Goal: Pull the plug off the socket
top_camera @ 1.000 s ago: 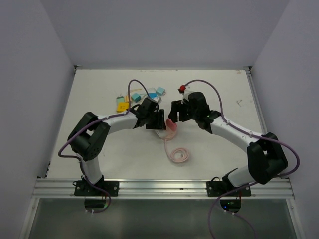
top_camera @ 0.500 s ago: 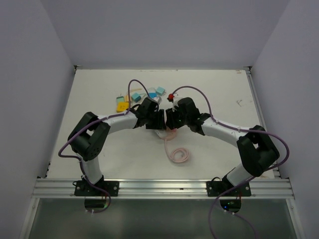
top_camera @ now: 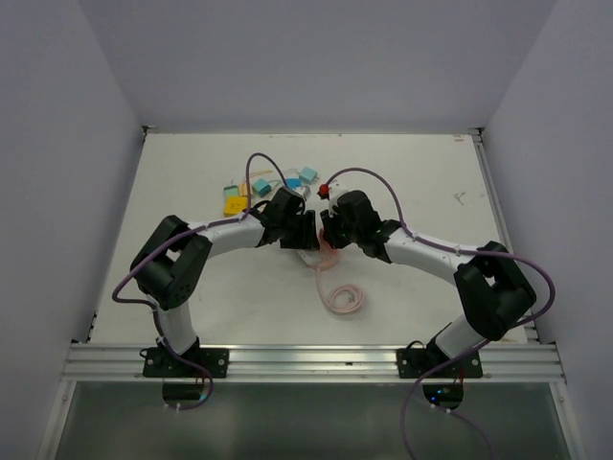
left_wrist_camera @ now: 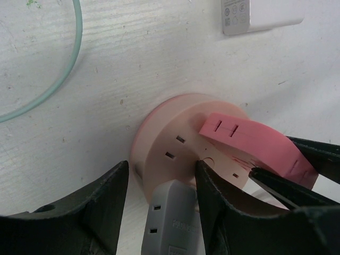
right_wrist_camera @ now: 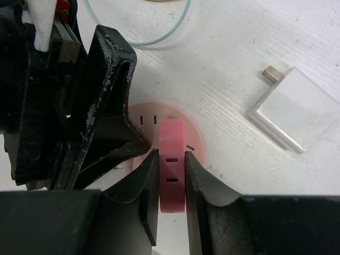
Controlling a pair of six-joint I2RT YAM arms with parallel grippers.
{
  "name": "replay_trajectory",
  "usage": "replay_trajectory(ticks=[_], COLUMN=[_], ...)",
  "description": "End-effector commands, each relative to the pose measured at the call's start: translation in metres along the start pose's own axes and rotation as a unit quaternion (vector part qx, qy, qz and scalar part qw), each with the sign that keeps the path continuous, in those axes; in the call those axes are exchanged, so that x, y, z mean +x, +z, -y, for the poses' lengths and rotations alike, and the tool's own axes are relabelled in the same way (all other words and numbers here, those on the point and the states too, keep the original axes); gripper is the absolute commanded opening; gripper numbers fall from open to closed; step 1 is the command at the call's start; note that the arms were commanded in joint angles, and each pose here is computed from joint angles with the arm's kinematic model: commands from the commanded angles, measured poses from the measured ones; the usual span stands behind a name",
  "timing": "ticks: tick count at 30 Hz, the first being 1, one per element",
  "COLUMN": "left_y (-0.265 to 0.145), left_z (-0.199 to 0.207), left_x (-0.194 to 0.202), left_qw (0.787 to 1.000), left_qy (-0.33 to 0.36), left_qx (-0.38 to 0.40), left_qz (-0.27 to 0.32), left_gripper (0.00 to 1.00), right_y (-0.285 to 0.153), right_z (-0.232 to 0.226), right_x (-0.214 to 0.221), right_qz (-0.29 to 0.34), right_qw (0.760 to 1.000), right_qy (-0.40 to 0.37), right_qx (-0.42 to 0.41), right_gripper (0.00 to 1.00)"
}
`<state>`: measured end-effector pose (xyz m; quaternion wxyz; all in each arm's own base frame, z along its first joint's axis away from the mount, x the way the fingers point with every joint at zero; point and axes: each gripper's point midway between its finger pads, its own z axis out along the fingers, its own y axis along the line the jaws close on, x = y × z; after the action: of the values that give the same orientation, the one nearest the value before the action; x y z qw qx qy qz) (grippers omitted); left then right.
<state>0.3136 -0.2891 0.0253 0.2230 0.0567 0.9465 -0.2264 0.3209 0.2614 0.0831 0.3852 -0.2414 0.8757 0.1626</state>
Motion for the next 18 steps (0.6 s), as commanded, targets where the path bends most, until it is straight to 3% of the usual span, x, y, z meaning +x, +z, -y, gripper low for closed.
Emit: replay_trajectory(ticks=[1, 10, 18], left_y=[-0.001, -0.001, 0.000], left_z=[-0.096, -0.104, -0.109], left_x=[0.090, 0.104, 0.111], left_qw=[0.974, 0.970, 0.966], left_qy=[0.034, 0.028, 0.031], left_qx=[-0.164, -0.174, -0.183], left_qz=[-0.149, -0.169, -0.180], left_gripper=[0.55, 0.54, 0.54], right_y=[-0.003, -0.024, -0.032], right_z=[-0.001, -0.025, -0.032], right_x=[-0.004, -0.052, -0.069], right_qz=[0.000, 0.082, 0.115], right_qw=[1.000, 0.996, 0.992], right_qy=[-0.011, -0.021, -0.023], right_qx=[0.007, -0.040, -0.042], right_gripper=[0.00, 0.00, 0.00])
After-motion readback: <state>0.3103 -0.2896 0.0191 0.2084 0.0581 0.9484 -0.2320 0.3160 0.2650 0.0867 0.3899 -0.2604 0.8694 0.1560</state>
